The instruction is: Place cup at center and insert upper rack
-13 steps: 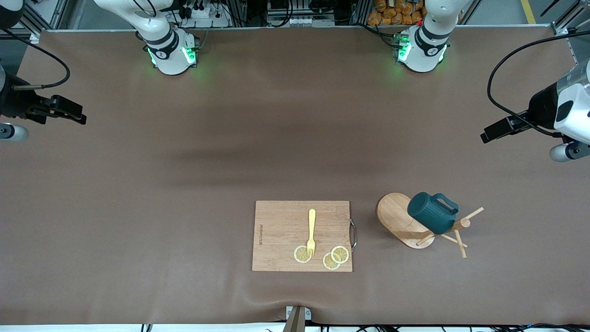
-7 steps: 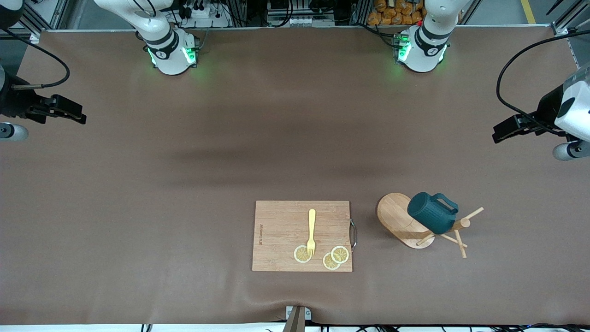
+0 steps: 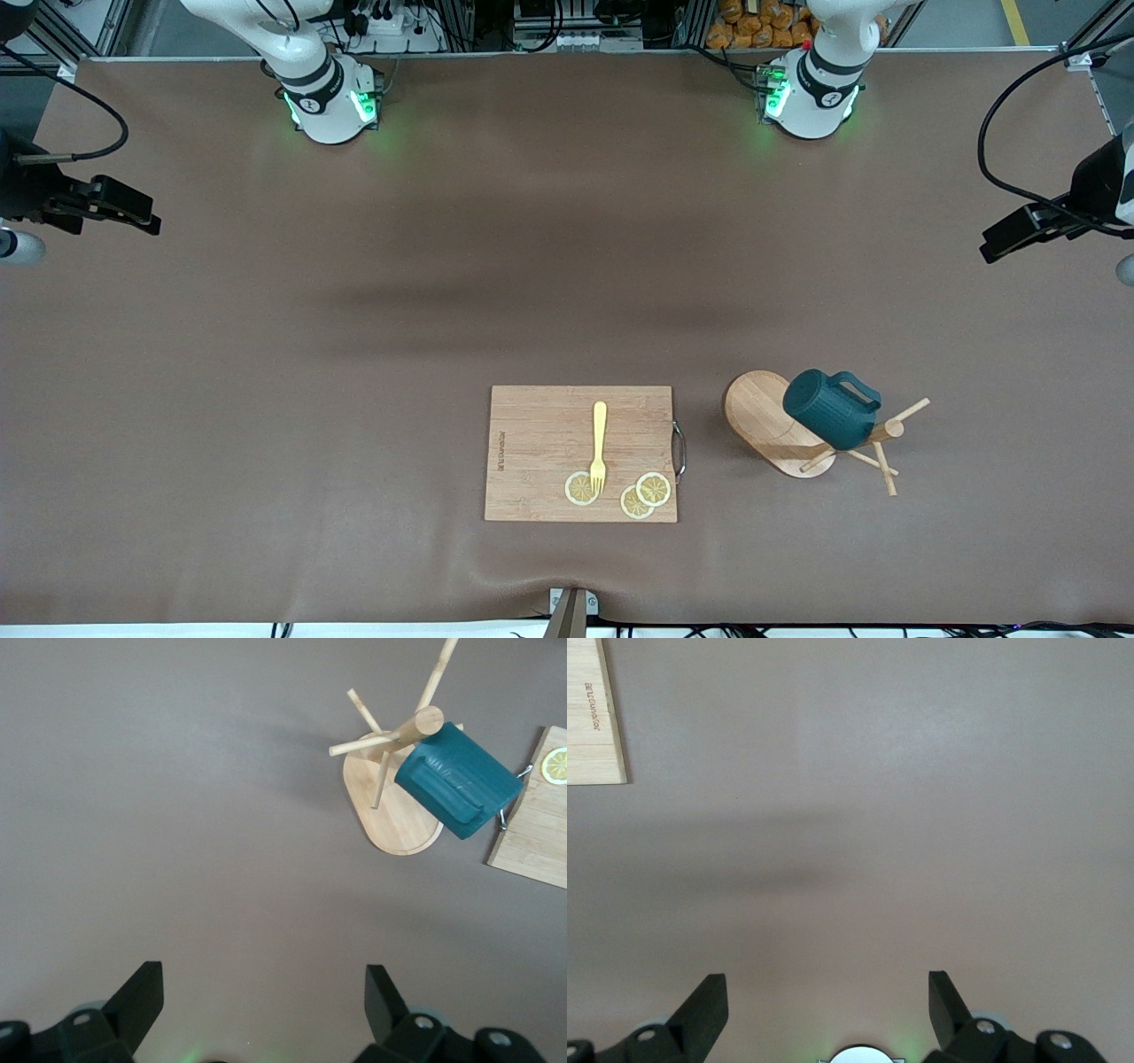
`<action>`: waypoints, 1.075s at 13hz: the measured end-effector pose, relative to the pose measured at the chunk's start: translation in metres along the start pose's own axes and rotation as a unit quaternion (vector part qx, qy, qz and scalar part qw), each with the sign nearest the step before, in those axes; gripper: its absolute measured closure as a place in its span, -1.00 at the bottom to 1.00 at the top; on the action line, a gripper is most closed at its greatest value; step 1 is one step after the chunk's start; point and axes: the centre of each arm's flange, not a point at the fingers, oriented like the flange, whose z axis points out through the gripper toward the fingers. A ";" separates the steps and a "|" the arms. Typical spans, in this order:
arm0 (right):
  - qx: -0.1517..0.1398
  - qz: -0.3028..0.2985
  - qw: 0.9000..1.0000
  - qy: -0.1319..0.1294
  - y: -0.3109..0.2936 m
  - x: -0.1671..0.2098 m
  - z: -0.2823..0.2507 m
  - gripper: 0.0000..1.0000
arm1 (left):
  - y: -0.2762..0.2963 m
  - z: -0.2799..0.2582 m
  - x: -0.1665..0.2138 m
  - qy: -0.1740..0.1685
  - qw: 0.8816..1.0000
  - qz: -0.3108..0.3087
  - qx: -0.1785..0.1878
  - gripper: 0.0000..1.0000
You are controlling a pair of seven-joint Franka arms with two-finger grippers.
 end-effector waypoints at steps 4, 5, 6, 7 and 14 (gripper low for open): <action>0.000 0.000 1.000 0.003 0.000 -0.005 -0.006 -1.00 | -0.013 0.002 -0.011 -0.011 1.000 0.015 -0.003 -1.00; 0.000 0.000 1.000 0.005 0.000 -0.007 -0.008 -1.00 | -0.018 0.003 -0.015 -0.018 1.000 0.017 -0.013 -1.00; 0.000 0.000 1.000 0.006 0.000 -0.008 -0.010 -1.00 | -0.023 0.005 -0.020 -0.024 0.999 0.021 -0.024 -1.00; 0.000 0.000 1.000 0.006 0.000 -0.010 -0.012 -1.00 | -0.026 0.004 -0.025 -0.026 0.999 0.026 -0.030 -1.00; 0.000 0.000 1.000 0.002 0.000 -0.011 -0.011 -1.00 | -0.013 0.009 -0.044 -0.035 0.998 0.044 -0.030 -1.00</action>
